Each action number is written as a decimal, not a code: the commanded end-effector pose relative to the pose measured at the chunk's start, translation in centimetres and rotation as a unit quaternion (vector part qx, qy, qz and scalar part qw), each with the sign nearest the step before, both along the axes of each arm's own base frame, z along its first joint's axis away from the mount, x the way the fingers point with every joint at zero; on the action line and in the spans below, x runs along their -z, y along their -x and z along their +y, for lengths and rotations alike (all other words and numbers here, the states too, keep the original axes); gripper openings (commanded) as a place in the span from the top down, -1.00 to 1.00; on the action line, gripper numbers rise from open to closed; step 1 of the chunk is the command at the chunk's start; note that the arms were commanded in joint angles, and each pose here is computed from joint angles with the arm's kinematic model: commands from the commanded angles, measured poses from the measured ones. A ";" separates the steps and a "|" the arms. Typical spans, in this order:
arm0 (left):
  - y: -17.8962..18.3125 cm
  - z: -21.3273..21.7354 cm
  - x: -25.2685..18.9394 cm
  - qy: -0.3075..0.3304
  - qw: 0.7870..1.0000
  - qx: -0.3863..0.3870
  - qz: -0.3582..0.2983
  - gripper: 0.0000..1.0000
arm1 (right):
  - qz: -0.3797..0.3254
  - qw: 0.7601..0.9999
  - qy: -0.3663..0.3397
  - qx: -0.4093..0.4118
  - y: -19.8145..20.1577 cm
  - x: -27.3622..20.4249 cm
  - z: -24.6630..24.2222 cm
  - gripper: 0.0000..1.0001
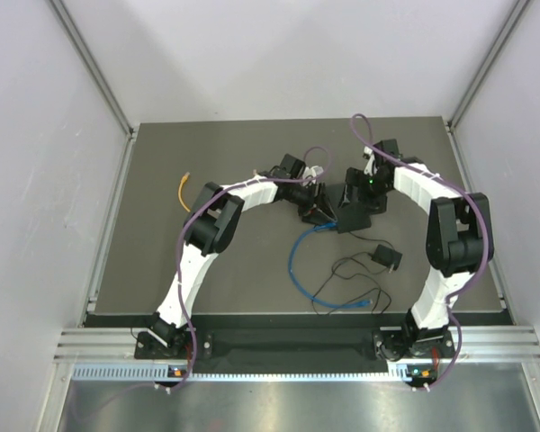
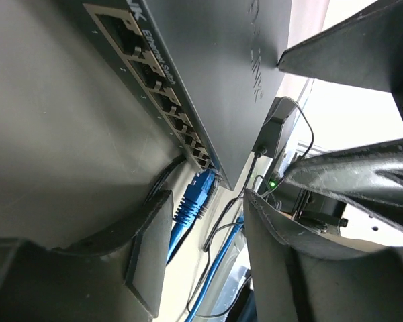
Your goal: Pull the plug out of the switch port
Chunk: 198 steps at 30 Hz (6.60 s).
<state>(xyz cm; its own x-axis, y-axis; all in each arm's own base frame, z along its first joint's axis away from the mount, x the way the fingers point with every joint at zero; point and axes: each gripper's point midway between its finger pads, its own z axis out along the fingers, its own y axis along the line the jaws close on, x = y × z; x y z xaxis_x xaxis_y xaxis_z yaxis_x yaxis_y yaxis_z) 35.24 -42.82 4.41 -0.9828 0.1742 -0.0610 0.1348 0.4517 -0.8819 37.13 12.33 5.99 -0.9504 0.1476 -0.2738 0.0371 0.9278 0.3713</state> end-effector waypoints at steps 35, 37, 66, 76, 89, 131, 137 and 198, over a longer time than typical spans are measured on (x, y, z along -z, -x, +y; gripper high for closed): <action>-0.5 0.1 0.6 0.000 1.000 -0.013 -0.014 0.14 | 0.011 0.995 0.100 0.013 0.9 1.8 -3.9 -0.55; -0.4 0.1 0.7 -0.001 1.000 -0.013 -0.013 0.14 | 0.012 0.995 0.100 0.012 0.8 2.0 -3.9 -0.54; 0.1 -0.3 1.5 -0.019 1.000 -0.005 -0.018 0.22 | 0.032 0.999 0.016 0.002 1.8 3.0 -0.6 -0.38; 0.0 -0.5 2.0 -0.044 0.999 -0.012 -0.009 0.26 | 0.031 0.999 0.026 -0.011 1.7 2.9 0.2 -0.37; 0.1 -0.2 3.3 -0.075 0.997 -0.014 -0.001 0.91 | 0.031 0.998 0.044 -0.028 2.0 3.1 1.1 -0.37; 0.4 0.9 0.1 0.020 0.999 0.007 -0.041 0.45 | 0.040 0.997 0.057 -0.038 2.6 3.8 0.7 -0.22; 1.3 1.3 -0.1 0.053 0.997 0.029 -0.057 0.40 | 0.041 0.997 0.058 -0.039 2.7 4.0 0.6 -0.22; 1.4 4.1 5.6 -0.062 0.998 0.025 0.019 1.00 | -0.060 0.964 0.198 -0.169 5.8 -0.6 3.5 -0.53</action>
